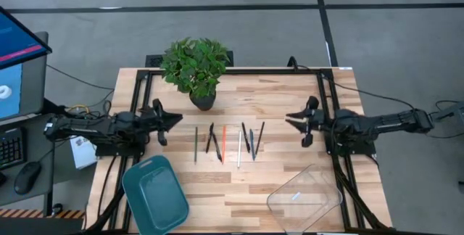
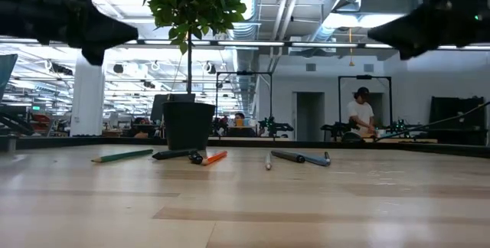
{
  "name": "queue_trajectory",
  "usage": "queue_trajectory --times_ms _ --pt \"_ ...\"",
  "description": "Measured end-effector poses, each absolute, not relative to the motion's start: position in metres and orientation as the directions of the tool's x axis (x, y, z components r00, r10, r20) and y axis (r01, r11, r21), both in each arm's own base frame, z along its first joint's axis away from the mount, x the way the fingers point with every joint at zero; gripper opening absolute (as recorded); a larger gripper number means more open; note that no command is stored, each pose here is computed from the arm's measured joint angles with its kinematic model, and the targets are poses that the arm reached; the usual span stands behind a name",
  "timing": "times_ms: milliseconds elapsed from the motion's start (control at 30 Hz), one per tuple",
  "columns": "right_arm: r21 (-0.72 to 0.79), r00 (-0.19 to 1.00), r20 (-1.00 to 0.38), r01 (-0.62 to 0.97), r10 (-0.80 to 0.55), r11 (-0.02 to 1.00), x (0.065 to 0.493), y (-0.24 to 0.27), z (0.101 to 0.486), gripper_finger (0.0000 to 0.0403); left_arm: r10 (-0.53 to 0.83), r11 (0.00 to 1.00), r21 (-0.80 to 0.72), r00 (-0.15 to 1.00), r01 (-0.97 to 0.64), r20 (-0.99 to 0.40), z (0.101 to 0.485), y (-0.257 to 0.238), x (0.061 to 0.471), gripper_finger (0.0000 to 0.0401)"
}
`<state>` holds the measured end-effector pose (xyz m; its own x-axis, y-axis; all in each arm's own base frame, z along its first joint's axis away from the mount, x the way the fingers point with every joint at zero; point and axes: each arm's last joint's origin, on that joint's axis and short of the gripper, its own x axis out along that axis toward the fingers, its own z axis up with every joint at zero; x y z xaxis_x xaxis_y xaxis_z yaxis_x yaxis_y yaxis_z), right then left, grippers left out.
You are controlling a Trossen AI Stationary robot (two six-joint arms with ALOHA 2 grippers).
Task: Sort pens & pencils
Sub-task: Put the black pencil into the transparent bin
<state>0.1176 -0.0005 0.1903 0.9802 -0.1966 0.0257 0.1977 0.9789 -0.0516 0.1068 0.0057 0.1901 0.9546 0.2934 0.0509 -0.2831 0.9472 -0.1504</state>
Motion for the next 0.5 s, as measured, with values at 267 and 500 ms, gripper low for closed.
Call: queue_trajectory --times_ms 267,500 --pt "-0.039 0.947 0.051 0.319 -0.317 0.947 0.124 -0.015 0.216 0.0113 0.481 0.875 -0.131 0.869 -0.467 0.115 0.212 0.011 0.102 0.0043" --pt "-0.053 0.937 -0.009 0.348 -0.349 0.936 0.152 -0.028 0.24 0.0113 0.482 0.876 -0.107 0.864 -0.471 0.143 0.232 0.016 0.103 0.0043"
